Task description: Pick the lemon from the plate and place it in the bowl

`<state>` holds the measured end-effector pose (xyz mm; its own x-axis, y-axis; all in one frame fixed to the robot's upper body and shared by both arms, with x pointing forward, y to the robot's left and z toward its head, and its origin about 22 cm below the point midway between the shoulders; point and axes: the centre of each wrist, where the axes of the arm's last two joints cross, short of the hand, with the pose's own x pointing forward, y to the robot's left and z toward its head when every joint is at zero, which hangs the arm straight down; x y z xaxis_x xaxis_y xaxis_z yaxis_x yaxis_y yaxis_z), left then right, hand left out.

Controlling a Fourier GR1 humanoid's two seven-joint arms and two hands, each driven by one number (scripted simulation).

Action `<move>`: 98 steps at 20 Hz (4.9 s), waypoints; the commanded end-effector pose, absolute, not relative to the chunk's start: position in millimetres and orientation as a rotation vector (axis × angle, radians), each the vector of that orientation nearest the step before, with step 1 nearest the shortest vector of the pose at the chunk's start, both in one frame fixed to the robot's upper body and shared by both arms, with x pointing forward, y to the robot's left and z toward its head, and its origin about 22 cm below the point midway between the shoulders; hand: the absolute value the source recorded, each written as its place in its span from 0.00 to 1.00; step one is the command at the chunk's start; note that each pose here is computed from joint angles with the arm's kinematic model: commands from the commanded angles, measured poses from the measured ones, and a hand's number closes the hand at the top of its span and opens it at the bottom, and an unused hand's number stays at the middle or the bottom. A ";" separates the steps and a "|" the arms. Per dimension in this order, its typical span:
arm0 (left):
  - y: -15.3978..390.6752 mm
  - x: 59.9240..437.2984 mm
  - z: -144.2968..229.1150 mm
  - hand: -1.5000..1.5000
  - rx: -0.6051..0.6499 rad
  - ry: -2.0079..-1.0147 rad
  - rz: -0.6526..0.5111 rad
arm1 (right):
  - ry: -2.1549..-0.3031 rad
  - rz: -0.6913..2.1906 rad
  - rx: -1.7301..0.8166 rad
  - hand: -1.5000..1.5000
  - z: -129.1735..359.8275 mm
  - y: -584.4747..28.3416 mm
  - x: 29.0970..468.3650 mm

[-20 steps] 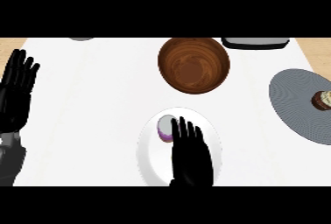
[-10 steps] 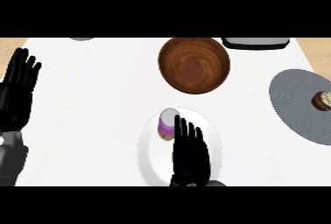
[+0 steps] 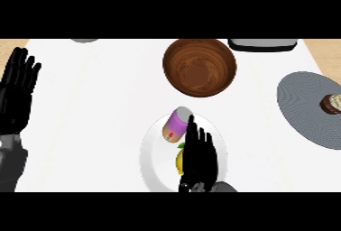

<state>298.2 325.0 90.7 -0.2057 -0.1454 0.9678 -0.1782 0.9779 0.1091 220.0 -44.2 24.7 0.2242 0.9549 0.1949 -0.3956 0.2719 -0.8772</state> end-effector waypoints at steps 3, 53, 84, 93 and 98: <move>324.9 289.9 84.9 0.50 0.223 -1.790 0.031 | -0.714 1.014 -0.844 0.00 9.5 -49.5 220.2; 321.1 302.9 91.7 0.50 0.208 -1.799 0.016 | -1.358 0.433 -1.191 1.00 235.1 -249.9 156.6; 330.3 299.1 77.3 0.50 0.220 -1.799 0.011 | -1.064 0.562 -1.031 1.00 159.6 -121.8 413.9; 322.4 297.2 83.8 0.50 0.201 -1.789 -0.002 | -1.134 0.232 -0.863 0.00 108.2 -126.4 428.3; 317.1 298.1 78.2 0.50 0.236 -1.793 0.004 | -1.331 0.042 -0.882 0.00 91.6 -127.0 424.0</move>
